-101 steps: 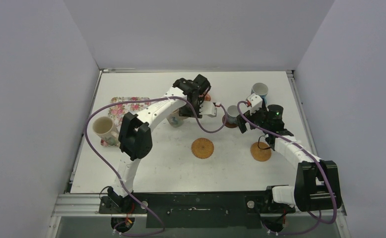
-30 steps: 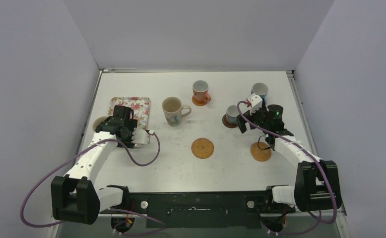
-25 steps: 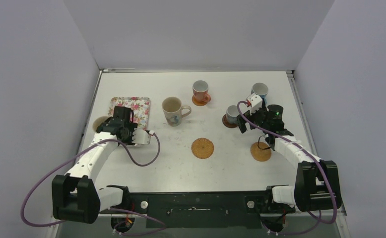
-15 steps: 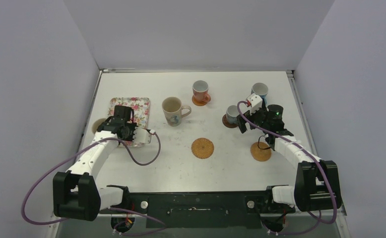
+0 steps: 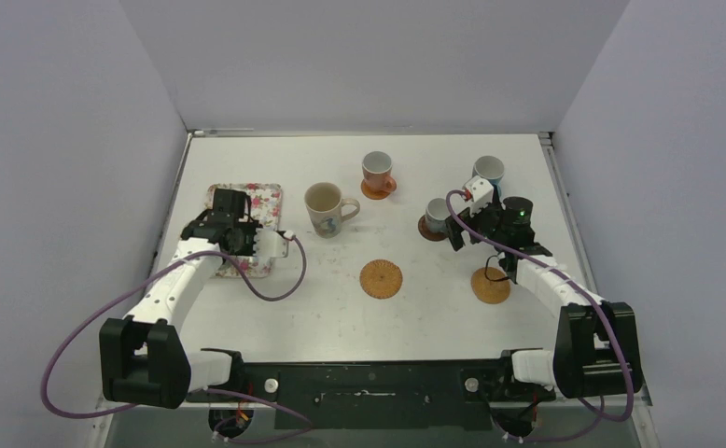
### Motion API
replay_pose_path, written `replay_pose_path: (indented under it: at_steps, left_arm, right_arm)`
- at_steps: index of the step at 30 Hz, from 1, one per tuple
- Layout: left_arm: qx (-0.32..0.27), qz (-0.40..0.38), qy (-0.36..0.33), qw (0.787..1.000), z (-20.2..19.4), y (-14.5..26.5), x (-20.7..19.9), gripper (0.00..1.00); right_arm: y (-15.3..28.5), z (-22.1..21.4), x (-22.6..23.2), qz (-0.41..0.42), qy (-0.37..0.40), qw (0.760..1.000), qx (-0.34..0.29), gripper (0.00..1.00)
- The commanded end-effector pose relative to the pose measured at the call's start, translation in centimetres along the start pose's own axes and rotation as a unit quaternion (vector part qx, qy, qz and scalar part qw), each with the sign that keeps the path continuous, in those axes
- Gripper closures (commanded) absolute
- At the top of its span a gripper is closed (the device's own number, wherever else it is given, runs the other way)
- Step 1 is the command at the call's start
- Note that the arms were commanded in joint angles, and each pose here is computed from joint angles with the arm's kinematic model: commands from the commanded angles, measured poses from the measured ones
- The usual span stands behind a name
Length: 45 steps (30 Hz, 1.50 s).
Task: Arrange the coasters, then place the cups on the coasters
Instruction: Pick up the cup from the tray.
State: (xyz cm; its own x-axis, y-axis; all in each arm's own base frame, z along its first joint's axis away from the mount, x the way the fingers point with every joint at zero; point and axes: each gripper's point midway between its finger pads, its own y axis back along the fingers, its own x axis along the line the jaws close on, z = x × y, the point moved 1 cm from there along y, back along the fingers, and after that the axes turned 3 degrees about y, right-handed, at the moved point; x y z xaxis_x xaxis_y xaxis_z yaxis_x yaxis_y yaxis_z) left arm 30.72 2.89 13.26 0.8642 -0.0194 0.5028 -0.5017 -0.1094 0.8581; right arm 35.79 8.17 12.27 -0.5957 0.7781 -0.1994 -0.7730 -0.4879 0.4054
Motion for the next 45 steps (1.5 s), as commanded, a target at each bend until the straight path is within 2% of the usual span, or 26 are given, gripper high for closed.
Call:
replay_pose_path:
  at_steps: [1,12,27,34,41,45]
  left_arm:
    - [-0.024,0.089,0.029,0.995,0.6,2.6,5.2,1.00]
    - [-0.007,0.124,0.026,0.992,0.9,4.2,6.4,1.00]
    - [-0.019,0.135,-0.036,0.990,6.7,9.6,5.5,1.00]
    - [-0.021,0.107,-0.055,0.993,8.4,9.0,3.3,1.00]
    - [-0.061,0.068,-0.051,0.995,12.3,9.2,2.0,1.00]
    - [-0.062,0.059,-0.048,0.995,14.4,8.2,1.4,1.00]
  right_arm:
    - [0.3,2.5,-1.2,-0.014,0.020,0.999,-0.034,0.00]
    - [0.3,2.5,-1.2,-0.013,0.020,0.999,-0.034,0.00]
    - [0.2,2.5,-1.2,-0.014,0.020,0.999,-0.032,0.00]
    - [0.2,2.5,-1.3,-0.016,0.020,0.999,-0.033,0.00]
    - [0.0,2.3,-1.5,-0.018,0.019,0.999,-0.028,0.00]
    - [0.1,2.3,-1.5,-0.021,0.020,0.999,-0.028,0.00]
